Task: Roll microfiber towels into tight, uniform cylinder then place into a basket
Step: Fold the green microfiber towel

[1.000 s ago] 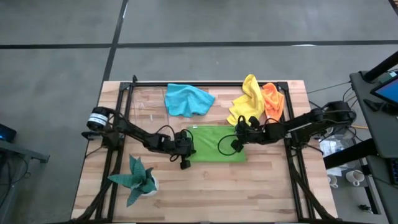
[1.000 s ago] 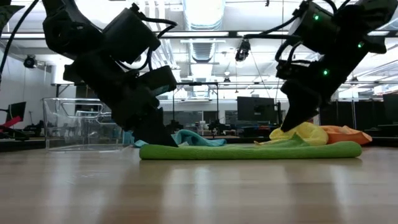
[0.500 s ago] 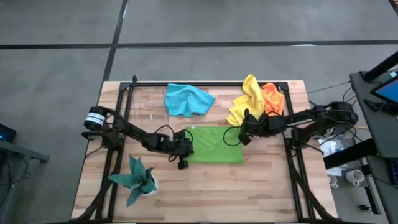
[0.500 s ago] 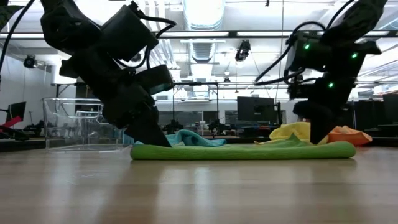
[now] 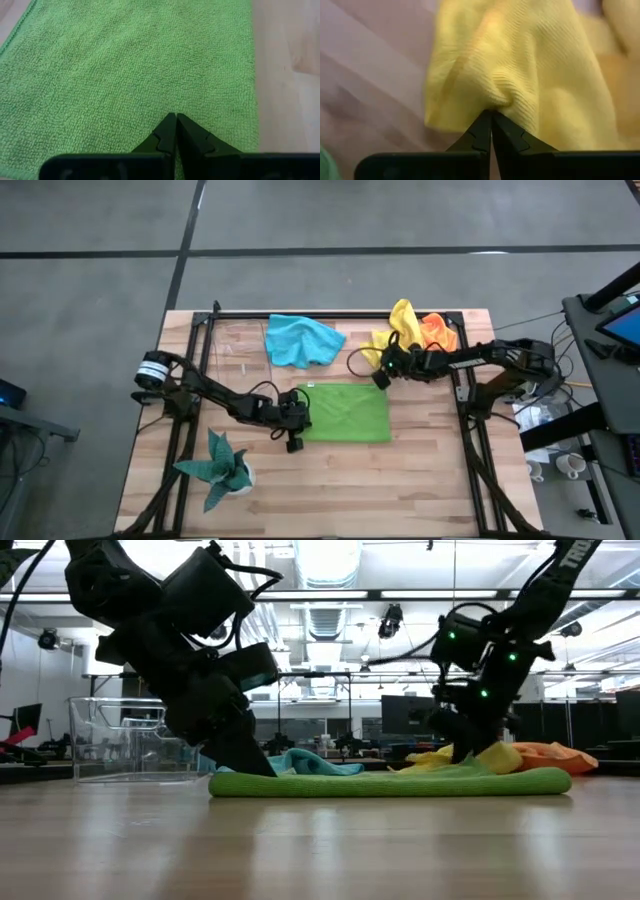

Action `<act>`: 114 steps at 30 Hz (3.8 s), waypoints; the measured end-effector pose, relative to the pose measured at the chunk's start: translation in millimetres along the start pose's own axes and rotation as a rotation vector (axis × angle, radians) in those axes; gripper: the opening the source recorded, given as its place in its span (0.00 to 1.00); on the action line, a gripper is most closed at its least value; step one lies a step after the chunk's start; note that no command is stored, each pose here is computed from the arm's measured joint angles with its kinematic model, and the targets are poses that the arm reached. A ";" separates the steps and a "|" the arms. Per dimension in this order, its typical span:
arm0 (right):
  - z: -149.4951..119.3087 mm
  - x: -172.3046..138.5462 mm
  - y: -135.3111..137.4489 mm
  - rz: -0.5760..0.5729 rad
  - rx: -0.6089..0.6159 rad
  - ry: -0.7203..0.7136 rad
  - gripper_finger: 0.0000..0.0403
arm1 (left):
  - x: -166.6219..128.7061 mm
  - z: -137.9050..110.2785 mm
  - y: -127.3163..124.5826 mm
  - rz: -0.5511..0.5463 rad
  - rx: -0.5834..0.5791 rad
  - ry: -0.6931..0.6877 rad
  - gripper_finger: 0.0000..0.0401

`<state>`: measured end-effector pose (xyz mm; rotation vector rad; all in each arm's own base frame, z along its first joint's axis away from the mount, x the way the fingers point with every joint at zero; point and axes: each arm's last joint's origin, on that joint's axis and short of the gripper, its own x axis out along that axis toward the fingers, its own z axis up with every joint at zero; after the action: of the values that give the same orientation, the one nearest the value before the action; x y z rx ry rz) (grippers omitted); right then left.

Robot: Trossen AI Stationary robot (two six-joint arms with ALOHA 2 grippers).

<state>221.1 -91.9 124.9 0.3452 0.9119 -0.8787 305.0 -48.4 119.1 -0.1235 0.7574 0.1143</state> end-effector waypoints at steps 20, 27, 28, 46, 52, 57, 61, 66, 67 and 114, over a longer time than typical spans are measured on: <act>-32.9 -140.4 60.0 0.678 -0.375 -0.309 0.02 | -26.9 21.0 -21.4 -0.056 0.204 -0.081 0.00; -53.7 -151.2 78.4 0.682 -0.454 -0.311 0.03 | -51.9 28.1 -35.7 -0.057 0.226 0.049 0.00; -55.2 -151.0 79.6 0.665 -0.461 -0.293 0.05 | -54.6 31.6 -37.4 -0.050 0.231 0.070 0.00; -72.4 -118.0 114.9 0.451 -0.739 -0.045 0.44 | -44.8 42.3 -49.7 -0.042 0.416 0.249 0.42; -72.9 -117.7 114.6 0.447 -0.745 -0.041 0.43 | -31.1 34.7 -52.0 -0.044 0.456 0.287 0.44; -65.8 -129.1 109.7 0.478 -0.715 -0.079 0.41 | -20.6 26.5 -52.0 -0.035 0.467 0.337 0.44; -60.9 -137.5 105.6 0.505 -0.686 -0.109 0.40 | -16.7 22.3 -51.5 -0.029 0.470 0.361 0.44; -59.2 -141.4 103.5 0.526 -0.679 -0.114 0.40 | -17.0 20.6 -51.6 -0.027 0.467 0.369 0.43; -59.8 -141.2 103.3 0.533 -0.684 -0.102 0.40 | -16.9 20.7 -51.7 -0.028 0.467 0.368 0.41; -113.3 -138.7 141.0 0.688 -0.825 0.240 0.02 | -32.0 26.7 -75.6 -0.218 0.352 0.368 0.00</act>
<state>227.6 133.8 156.6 0.0240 1.1895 0.2022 311.1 -120.7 165.7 0.1126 1.1135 -0.2561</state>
